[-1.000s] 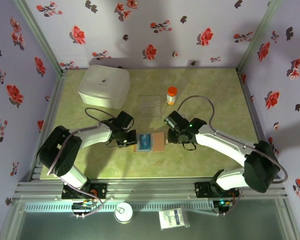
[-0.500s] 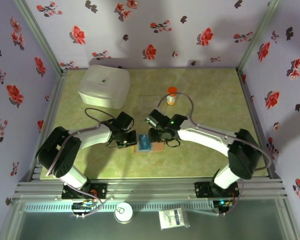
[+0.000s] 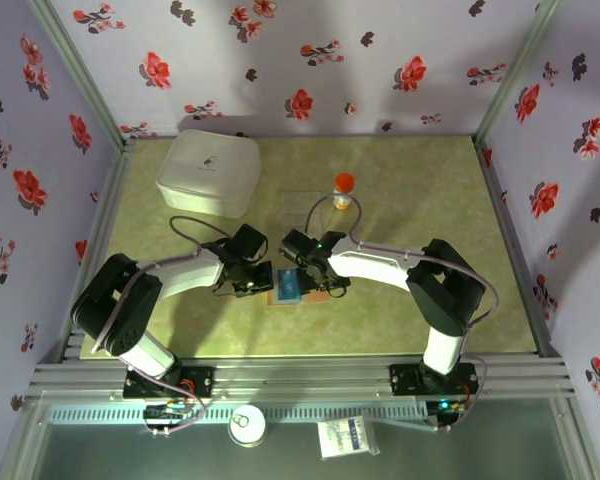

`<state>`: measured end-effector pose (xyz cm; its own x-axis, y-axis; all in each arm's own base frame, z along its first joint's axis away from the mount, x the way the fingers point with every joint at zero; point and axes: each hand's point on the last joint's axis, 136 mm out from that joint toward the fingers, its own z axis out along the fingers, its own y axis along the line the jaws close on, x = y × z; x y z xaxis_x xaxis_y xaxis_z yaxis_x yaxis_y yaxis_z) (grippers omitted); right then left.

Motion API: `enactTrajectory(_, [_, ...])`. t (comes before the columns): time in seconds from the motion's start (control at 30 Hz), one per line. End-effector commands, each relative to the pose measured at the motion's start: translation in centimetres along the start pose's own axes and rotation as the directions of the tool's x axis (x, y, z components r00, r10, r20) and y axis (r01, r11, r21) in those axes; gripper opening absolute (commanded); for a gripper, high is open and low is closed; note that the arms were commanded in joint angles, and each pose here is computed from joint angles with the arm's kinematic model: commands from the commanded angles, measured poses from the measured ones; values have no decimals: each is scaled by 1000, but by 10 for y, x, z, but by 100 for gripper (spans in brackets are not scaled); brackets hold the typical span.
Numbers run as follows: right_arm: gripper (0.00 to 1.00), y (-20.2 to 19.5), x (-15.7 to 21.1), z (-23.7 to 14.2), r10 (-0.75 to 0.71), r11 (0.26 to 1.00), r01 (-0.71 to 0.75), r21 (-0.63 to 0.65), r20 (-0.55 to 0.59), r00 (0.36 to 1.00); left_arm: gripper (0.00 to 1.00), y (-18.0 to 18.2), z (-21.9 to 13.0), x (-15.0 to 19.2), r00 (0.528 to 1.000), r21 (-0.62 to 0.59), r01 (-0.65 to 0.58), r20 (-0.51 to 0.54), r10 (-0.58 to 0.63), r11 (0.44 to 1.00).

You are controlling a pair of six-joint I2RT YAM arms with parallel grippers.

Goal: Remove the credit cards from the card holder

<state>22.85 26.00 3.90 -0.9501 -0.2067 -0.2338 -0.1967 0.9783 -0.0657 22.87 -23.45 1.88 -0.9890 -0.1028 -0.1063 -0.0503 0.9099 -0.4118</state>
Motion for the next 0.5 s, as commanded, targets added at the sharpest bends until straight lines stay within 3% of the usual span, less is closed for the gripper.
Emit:
enactTrajectory(0.0, [78, -10, -4, 8, -10, 999, 10, 53, -1, 1000, 0, 18, 2, 12, 1000, -72, 14, -19, -16, 997])
enactTrajectory(0.47, [74, -15, 23, 57, 55, 998, -54, 9, -100, 993, 0, 22, 2, 15, 1000, -81, 17, -14, -19, 997])
